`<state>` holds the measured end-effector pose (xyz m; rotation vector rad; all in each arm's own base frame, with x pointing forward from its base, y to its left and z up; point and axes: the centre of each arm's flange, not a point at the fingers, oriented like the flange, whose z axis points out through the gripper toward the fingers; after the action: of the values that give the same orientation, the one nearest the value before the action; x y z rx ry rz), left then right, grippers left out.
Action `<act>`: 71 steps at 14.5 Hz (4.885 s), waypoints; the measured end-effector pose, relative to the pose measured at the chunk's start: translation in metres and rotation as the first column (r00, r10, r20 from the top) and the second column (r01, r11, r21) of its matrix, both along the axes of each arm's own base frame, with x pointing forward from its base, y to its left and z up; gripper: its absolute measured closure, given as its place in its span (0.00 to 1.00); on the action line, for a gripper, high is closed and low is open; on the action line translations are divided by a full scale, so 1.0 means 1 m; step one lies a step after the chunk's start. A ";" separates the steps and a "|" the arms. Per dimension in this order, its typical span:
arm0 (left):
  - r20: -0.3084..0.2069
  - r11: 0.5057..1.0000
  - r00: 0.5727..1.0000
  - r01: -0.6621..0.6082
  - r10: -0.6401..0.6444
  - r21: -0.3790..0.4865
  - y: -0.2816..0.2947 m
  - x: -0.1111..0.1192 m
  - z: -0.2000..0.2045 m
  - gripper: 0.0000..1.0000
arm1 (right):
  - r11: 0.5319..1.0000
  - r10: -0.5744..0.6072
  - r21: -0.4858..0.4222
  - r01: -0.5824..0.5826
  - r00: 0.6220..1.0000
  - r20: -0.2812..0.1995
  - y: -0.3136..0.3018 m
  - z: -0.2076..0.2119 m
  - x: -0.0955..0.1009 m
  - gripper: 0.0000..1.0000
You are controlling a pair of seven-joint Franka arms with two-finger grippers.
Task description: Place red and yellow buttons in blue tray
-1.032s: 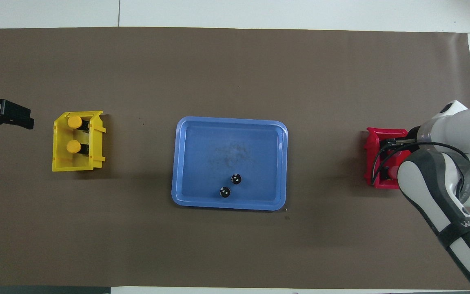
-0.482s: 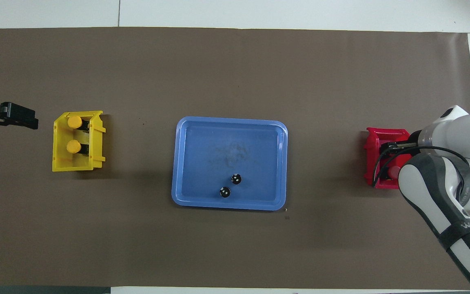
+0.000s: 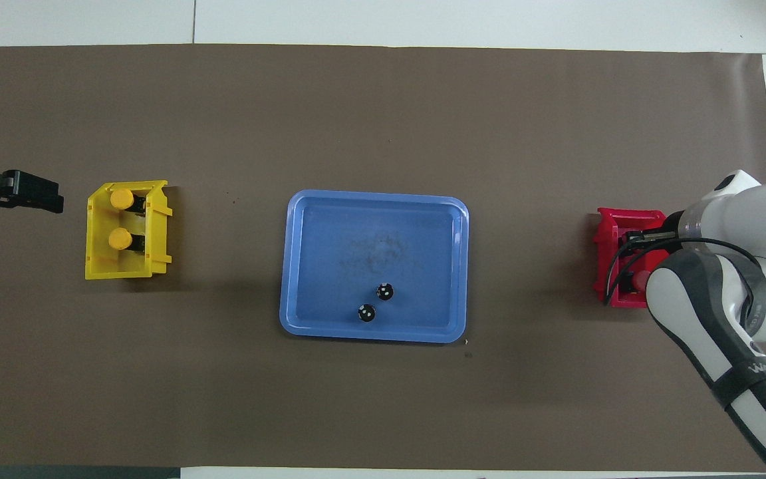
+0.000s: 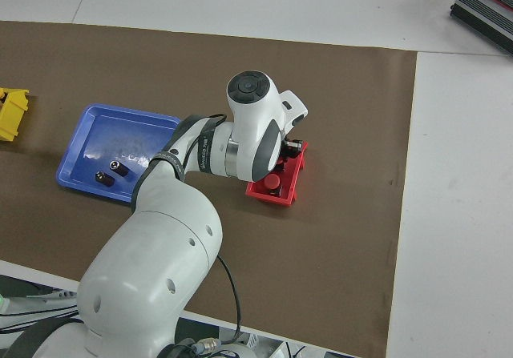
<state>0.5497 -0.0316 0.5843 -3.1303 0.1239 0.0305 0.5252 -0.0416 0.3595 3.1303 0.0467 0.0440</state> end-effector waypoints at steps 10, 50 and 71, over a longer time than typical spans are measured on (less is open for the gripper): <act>0.106 1.000 0.994 0.004 -0.003 -0.006 -0.002 0.016 -0.065 0.03 | 1.000 -0.012 -0.017 0.010 0.997 -0.075 0.136 0.153 0.074 0.59; 0.017 0.999 0.999 0.032 -0.032 -0.004 -0.045 0.042 -0.081 0.59 | 1.000 0.030 0.007 -0.030 0.999 -0.036 -0.005 0.033 -0.026 0.24; 0.065 0.996 0.998 0.022 -0.017 -0.091 -0.372 -0.055 -0.219 0.59 | 0.998 0.063 0.014 -0.062 0.995 -0.073 -0.004 -0.015 -0.056 0.51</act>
<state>0.4951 -0.4038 0.3653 -3.2170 0.1598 -0.0788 0.4693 -0.0456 0.3444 3.1405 0.1452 -0.0712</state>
